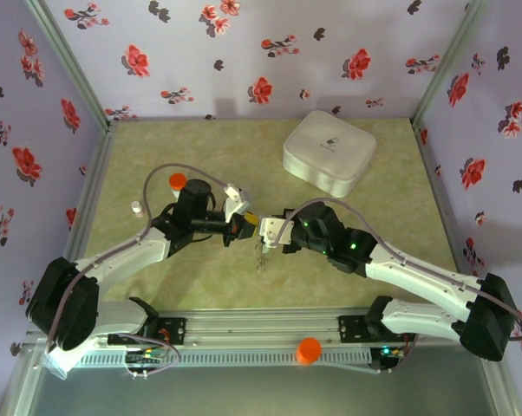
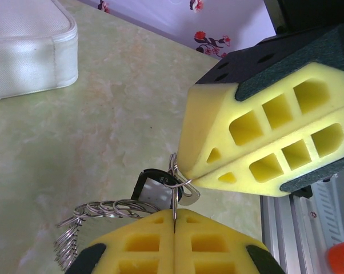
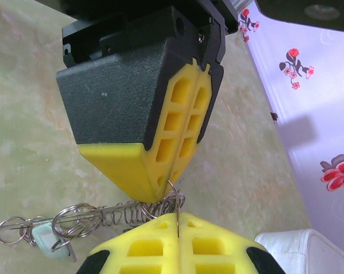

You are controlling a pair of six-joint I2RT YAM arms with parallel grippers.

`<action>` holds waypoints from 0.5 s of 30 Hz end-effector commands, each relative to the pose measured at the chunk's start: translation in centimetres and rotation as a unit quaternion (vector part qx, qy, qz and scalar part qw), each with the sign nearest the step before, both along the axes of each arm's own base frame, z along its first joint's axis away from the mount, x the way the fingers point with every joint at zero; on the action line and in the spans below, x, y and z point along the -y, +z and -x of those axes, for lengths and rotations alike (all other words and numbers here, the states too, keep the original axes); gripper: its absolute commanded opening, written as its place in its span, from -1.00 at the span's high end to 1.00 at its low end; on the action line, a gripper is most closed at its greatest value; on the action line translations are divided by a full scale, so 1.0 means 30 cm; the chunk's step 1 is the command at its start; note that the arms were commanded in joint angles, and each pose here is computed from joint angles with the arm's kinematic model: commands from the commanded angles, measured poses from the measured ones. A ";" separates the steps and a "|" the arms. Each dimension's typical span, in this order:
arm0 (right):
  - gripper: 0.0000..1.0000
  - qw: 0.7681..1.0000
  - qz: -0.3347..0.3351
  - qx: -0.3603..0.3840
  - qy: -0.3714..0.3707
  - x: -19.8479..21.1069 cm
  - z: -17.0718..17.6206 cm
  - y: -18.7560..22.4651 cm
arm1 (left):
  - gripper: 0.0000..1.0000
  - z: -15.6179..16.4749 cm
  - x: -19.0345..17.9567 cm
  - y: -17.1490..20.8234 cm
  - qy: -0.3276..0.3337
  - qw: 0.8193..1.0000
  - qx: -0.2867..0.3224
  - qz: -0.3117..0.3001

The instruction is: Put the keys on the keyring

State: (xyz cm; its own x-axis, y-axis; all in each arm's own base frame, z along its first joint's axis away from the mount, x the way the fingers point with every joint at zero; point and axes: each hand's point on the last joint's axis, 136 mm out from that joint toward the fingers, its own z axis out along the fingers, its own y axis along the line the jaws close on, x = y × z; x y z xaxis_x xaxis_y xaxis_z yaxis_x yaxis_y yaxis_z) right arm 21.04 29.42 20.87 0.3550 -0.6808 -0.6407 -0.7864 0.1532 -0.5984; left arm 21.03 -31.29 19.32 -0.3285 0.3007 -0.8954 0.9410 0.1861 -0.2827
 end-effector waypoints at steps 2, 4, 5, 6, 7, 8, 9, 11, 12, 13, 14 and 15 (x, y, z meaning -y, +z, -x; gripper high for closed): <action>1.00 1.000 0.013 0.015 0.014 -0.003 0.016 0.019 | 1.00 -0.018 0.017 0.055 0.000 1.000 0.030 0.009; 1.00 0.999 0.027 0.018 0.018 -0.001 0.022 0.003 | 1.00 -0.022 0.014 0.052 0.003 0.999 0.031 0.006; 1.00 0.999 0.032 0.020 0.020 0.000 0.025 -0.003 | 1.00 -0.023 0.014 0.050 0.004 0.999 0.033 0.005; 1.00 0.999 0.035 0.021 0.022 0.000 0.026 -0.007 | 1.00 -0.025 0.014 0.047 0.005 0.999 0.033 0.003; 1.00 0.999 0.040 0.021 0.023 0.001 0.029 -0.014 | 1.00 -0.024 0.013 0.046 0.005 0.999 0.033 0.002; 1.00 0.998 0.044 0.021 0.026 -0.001 0.032 -0.020 | 1.00 -0.025 0.013 0.046 0.006 0.999 0.034 0.001; 1.00 0.998 0.046 0.021 0.028 -0.001 0.034 -0.023 | 1.00 -0.026 0.013 0.044 0.006 0.999 0.033 0.000; 1.00 0.998 0.051 0.020 0.032 -0.003 0.041 -0.030 | 1.00 -0.028 0.012 0.041 0.008 0.999 0.036 -0.002; 1.00 0.998 0.052 0.019 0.034 -0.005 0.045 -0.034 | 1.00 -0.030 0.011 0.040 0.009 0.999 0.036 -0.003; 1.00 0.998 0.055 0.018 0.035 -0.005 0.047 -0.037 | 1.00 -0.032 0.010 0.042 0.011 0.999 0.037 -0.003; 1.00 0.998 0.057 0.017 0.036 -0.006 0.048 -0.039 | 1.00 -0.034 0.010 0.043 0.012 0.999 0.038 -0.003; 1.00 0.997 0.059 0.016 0.037 -0.006 0.050 -0.042 | 1.00 -0.034 0.010 0.045 0.012 0.999 0.039 -0.002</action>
State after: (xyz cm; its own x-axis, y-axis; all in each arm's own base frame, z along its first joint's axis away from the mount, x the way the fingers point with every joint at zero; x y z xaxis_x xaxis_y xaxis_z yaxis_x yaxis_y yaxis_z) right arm 20.40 29.43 20.23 0.4101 -0.7108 -0.5715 -0.7597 0.0805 -0.6453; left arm 21.14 -31.16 18.85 -0.3307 0.3209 -0.8875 0.9390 0.2059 -0.2755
